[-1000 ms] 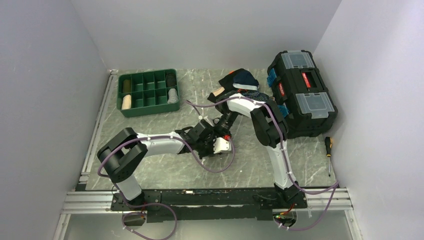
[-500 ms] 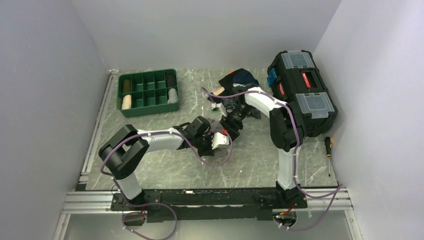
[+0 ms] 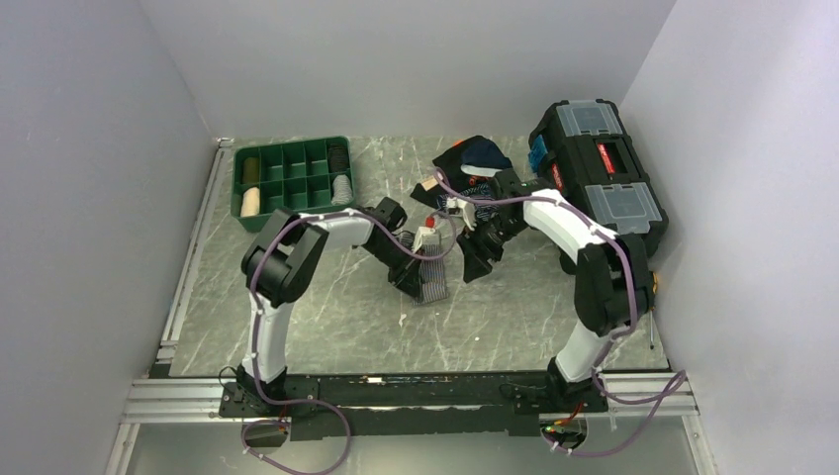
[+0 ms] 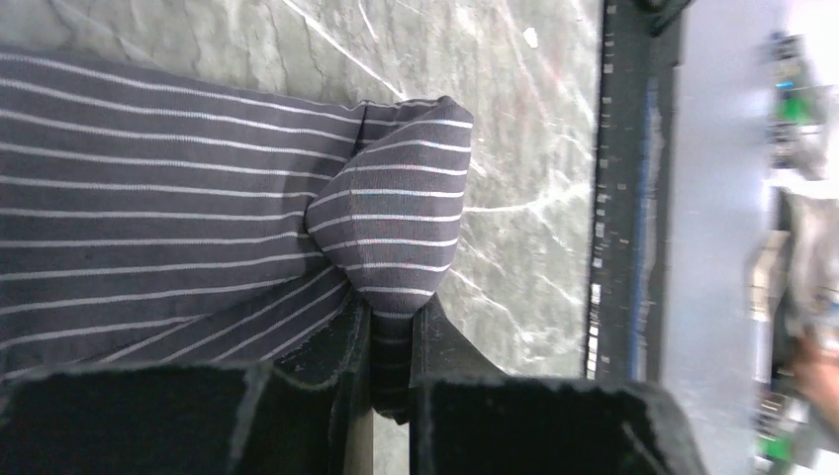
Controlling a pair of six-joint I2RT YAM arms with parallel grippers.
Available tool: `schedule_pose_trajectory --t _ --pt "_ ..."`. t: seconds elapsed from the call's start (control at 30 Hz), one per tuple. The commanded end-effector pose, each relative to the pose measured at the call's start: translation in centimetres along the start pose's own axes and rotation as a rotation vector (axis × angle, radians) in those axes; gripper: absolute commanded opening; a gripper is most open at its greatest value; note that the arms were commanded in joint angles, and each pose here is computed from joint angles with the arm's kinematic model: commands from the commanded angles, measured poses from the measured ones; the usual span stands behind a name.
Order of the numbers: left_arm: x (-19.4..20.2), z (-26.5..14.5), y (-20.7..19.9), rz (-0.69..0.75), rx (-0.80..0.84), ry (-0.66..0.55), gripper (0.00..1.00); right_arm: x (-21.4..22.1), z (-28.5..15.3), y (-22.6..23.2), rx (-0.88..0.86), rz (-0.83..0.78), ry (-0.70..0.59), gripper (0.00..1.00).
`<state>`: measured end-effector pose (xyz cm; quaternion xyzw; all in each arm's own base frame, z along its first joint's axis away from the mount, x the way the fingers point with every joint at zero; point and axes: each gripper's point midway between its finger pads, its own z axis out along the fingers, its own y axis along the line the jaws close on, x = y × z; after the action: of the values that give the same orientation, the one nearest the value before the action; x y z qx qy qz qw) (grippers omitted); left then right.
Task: Roll the underwear
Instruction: Roll the underwear to the center of the board.
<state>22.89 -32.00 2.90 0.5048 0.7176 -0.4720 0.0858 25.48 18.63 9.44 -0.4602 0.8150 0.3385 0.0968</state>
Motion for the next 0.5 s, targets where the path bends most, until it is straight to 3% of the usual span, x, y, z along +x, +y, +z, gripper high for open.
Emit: schedule_pose_trajectory --t 0.0,0.23,0.47 --pt "1.9 -0.1 -0.6 -0.236 0.17 0.038 0.0 -2.2 -1.2 0.4 0.088 -0.116 -0.143 0.59" --pt "1.6 0.2 0.6 -0.487 0.326 0.025 0.0 -2.7 1.0 1.7 0.233 -0.305 -0.115 0.63" --pt "1.2 0.4 1.1 -0.589 0.359 0.034 0.0 -3.9 3.8 2.0 0.398 -0.52 -0.056 0.67"
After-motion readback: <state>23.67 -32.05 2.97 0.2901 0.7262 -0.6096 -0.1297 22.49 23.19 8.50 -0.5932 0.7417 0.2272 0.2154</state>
